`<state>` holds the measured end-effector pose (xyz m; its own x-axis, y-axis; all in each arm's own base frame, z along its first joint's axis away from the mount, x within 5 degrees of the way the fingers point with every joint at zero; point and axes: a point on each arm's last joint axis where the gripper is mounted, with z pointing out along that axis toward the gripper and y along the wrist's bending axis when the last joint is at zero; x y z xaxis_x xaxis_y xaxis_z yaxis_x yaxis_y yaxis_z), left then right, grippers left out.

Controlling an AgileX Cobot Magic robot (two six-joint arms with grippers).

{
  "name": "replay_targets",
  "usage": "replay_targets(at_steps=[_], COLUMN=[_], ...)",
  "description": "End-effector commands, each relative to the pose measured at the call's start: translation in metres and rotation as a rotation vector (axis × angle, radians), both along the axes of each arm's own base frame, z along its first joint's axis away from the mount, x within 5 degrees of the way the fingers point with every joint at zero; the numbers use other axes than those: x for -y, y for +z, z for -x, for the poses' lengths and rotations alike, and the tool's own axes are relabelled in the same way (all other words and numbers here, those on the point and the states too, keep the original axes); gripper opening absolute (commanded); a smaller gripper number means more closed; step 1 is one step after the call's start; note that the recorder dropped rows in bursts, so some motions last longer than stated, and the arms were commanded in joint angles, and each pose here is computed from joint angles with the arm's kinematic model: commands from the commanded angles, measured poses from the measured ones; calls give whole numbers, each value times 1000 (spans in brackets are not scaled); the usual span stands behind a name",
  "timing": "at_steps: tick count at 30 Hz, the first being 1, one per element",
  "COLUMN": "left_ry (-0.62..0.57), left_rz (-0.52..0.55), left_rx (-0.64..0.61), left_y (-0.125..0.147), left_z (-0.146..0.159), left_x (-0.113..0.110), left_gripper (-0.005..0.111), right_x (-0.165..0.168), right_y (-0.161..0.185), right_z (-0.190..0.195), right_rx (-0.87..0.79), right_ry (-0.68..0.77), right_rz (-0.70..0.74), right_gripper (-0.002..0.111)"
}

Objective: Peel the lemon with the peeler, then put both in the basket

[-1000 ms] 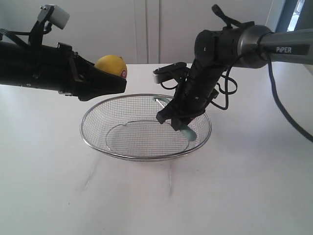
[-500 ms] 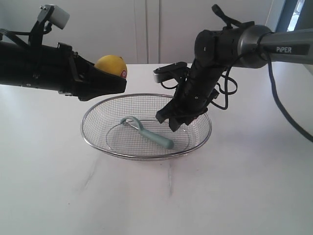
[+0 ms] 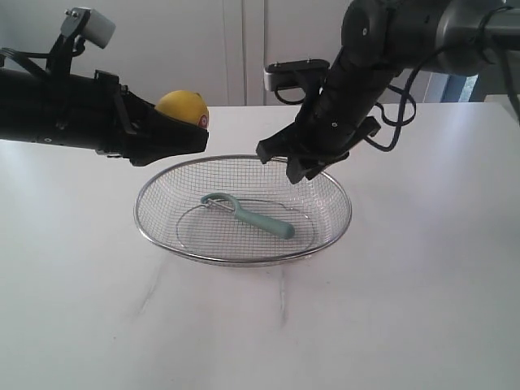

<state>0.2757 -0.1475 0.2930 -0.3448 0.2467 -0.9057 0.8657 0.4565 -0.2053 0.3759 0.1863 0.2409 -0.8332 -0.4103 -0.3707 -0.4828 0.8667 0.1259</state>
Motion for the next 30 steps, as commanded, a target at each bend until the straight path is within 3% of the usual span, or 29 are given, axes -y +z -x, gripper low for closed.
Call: replay_targets(at_steps=[1, 2, 16, 30], left_ry=[-6, -6, -8, -6], left_rz=[30, 30, 31, 30], left_rx=[-11, -11, -11, -11], left_y=[3, 3, 3, 3], left_z=[3, 3, 3, 3], left_x=[1, 1, 1, 1], left_gripper=[0, 0, 0, 0], right_x=[4, 5, 16, 72], right_y=[13, 15, 50, 58], right_z=[12, 14, 32, 18], right_rx=[-52, -58, -69, -97], right_ry=[14, 16, 2, -146], right_rz=[19, 21, -26, -42], right_gripper=[4, 0, 0, 0])
